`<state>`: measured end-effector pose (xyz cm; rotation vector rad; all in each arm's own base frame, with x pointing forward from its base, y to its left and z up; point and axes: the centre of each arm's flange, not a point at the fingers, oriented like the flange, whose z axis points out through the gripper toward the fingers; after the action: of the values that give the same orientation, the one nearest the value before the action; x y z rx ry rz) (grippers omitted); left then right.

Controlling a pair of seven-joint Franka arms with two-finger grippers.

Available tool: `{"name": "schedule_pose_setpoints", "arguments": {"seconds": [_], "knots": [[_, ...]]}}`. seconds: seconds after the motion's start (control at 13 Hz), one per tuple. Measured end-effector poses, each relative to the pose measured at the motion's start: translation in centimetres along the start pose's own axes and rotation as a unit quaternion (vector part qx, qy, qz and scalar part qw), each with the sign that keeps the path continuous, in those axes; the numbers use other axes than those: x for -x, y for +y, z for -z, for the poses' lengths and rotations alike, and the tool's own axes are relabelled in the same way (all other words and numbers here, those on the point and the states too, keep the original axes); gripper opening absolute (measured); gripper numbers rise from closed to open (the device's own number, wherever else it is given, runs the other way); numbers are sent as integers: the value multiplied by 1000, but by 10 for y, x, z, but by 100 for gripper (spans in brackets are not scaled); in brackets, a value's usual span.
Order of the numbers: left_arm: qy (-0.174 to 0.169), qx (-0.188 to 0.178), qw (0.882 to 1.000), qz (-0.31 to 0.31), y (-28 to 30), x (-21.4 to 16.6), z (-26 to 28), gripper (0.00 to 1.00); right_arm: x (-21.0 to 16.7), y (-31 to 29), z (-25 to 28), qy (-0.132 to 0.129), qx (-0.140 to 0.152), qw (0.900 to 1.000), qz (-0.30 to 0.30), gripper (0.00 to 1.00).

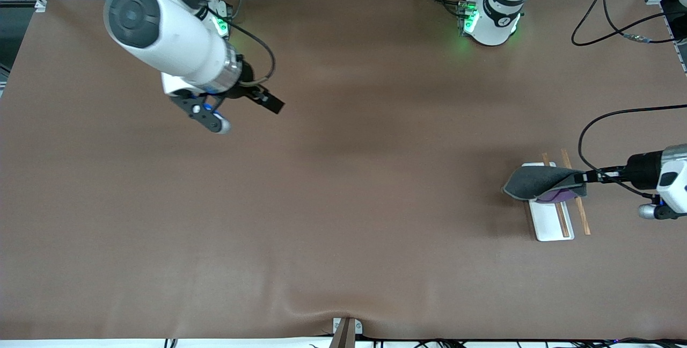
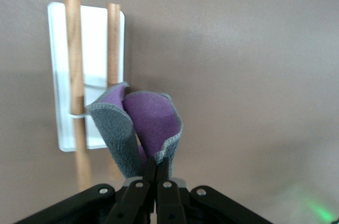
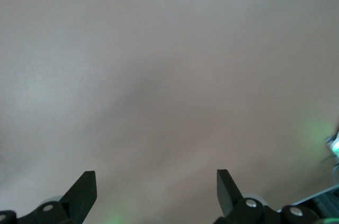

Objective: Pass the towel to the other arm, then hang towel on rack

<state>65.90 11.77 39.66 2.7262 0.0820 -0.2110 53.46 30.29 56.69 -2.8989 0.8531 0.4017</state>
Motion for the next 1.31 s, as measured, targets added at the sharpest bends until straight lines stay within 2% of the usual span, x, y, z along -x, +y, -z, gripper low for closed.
{"name": "schedule_pose_setpoints", "arguments": {"seconds": [0.23,0.54,0.92,1.08,1.31], "knots": [[3,10,1000,-26,-51,5,2,2,-27,33,24,15,7,997,70,100],[5,17,999,-33,-82,10,3,2,-87,90,47,19,17,985,169,100],[11,26,998,-56,-126,26,16,2,-151,161,68,32,36,957,287,100],[10,32,998,-56,-134,27,13,2,-170,186,73,39,51,949,309,100],[4,41,998,-53,-139,25,1,2,-181,207,82,51,69,949,305,100]]}}
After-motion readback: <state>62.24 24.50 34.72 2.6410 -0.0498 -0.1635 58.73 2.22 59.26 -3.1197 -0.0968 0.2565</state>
